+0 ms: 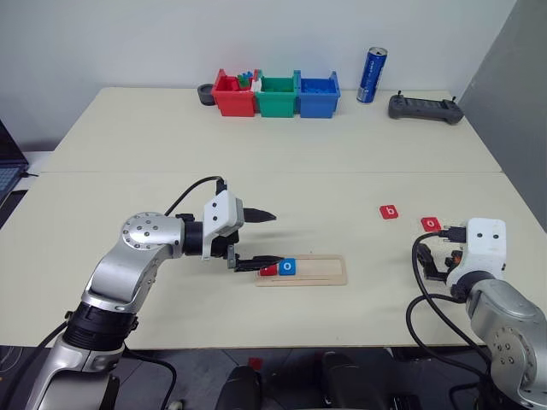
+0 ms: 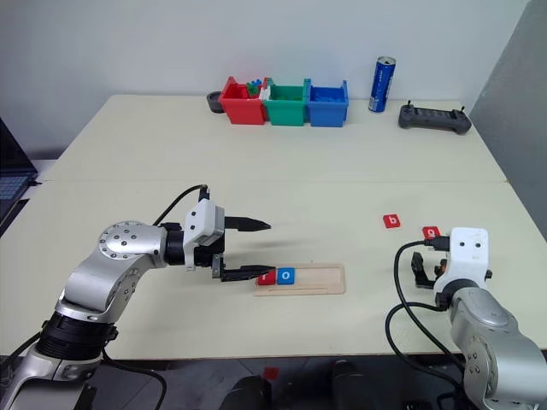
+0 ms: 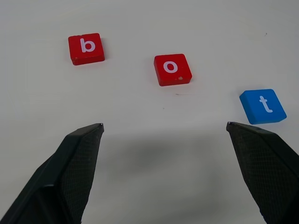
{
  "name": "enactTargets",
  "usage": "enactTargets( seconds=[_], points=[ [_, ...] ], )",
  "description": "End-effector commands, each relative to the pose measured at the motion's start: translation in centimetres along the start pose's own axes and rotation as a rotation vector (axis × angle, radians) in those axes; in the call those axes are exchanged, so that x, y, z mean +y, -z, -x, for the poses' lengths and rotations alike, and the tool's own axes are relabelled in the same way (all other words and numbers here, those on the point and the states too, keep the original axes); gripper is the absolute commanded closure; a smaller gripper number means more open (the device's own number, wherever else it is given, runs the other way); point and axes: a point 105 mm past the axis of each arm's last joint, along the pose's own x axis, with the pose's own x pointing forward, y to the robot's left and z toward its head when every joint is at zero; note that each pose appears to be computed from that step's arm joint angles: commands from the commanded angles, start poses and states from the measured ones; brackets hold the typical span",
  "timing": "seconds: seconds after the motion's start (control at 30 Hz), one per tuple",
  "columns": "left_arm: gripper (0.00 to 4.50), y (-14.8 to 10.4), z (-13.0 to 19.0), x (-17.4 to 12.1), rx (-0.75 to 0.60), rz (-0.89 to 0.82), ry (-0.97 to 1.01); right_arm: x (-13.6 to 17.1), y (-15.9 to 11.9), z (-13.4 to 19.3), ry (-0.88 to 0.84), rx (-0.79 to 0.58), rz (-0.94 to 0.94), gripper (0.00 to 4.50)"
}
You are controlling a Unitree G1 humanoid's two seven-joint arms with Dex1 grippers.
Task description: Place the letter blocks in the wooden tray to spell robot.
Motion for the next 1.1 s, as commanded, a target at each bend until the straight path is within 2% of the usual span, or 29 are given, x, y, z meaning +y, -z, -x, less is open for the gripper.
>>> enactTargets(
  seconds=[0.03,0.43,0.6,0.8,0.93,1.1],
  points=[
    [0.01,-0.7,0.0,0.2,-0.015,-0.038,0.0,-0.4,-1.0,0.8,0.03,-0.054,0.005,0.0],
    [0.01,-0.6,-0.1,0.3,-0.018,-0.042,-0.002,0.2,-1.5,0.5,0.007,-0.083,0.003,0.0],
    [0.01,-0.6,0.0,0.4,-0.017,-0.049,-0.012,1.7,-3.2,-0.6,-0.082,-0.141,-0.017,0.0],
    [0.01,-0.9,-0.3,0.4,-0.035,-0.042,-0.031,3.4,-4.5,-3.9,-0.139,-0.157,0.015,0.0],
    [0.01,-0.9,-0.3,0.4,-0.028,-0.051,-0.026,5.4,-4.1,-6.1,-0.193,-0.147,0.08,0.0],
    [0.01,-1.0,-0.3,0.4,-0.034,-0.047,-0.034,5.8,-3.8,-8.3,-0.196,-0.144,0.099,0.0]
  ],
)
